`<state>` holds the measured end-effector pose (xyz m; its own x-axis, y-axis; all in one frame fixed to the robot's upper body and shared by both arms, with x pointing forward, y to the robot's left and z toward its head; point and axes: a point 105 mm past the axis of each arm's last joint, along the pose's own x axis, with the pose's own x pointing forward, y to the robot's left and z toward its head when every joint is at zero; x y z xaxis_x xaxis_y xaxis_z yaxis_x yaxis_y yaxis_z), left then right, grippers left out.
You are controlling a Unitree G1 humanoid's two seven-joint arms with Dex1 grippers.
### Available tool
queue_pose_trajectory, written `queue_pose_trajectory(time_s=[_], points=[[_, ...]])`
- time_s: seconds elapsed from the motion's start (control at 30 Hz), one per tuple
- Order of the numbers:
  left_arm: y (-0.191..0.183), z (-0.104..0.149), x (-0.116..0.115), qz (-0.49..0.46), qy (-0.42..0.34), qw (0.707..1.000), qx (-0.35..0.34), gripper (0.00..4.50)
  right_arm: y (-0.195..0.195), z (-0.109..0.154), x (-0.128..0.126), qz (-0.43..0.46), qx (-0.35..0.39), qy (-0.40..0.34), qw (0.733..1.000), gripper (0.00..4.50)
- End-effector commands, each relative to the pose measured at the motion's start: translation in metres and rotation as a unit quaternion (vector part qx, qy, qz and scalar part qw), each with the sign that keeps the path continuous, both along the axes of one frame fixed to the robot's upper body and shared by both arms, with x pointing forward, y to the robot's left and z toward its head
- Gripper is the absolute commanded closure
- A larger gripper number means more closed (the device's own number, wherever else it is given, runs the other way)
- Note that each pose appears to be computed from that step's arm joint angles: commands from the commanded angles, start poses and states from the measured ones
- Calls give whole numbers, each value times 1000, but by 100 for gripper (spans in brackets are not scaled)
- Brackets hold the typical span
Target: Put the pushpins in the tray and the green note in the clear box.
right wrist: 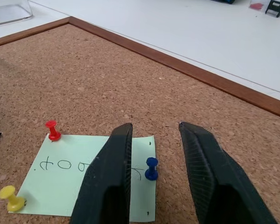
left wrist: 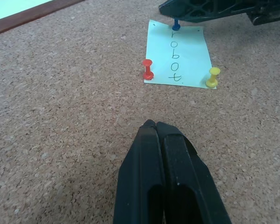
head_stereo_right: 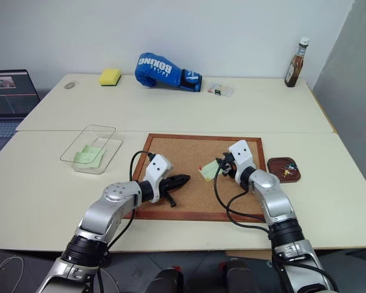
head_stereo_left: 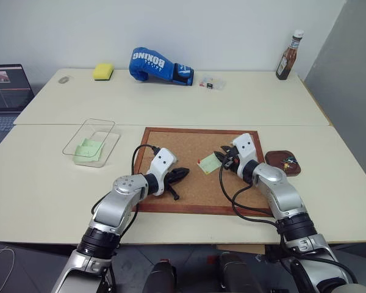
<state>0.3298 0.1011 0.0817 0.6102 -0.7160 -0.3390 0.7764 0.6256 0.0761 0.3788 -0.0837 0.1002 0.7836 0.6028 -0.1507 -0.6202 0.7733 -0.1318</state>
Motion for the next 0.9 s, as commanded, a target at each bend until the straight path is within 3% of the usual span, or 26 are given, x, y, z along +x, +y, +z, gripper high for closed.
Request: queue_pose_trajectory(time_s=[0.03,0.27,0.4,0.57,0.9], points=[[-2,-7,-7,-8,18,1000,6,450,3,10,-1,11,-5,-16,1000,295],[-2,-9,-8,-7,21,1000,18,450,1,5,-1,8,-6,-7,1000,295],[-3,-8,-8,-8,20,1000,19,450,1,3,-1,9,-9,-4,1000,342],[-4,-7,-7,-9,19,1000,19,450,2,-5,-2,17,-30,8,999,446],[-3,-7,-7,-6,19,1000,20,450,0,1,-1,11,-14,-3,1000,448]])
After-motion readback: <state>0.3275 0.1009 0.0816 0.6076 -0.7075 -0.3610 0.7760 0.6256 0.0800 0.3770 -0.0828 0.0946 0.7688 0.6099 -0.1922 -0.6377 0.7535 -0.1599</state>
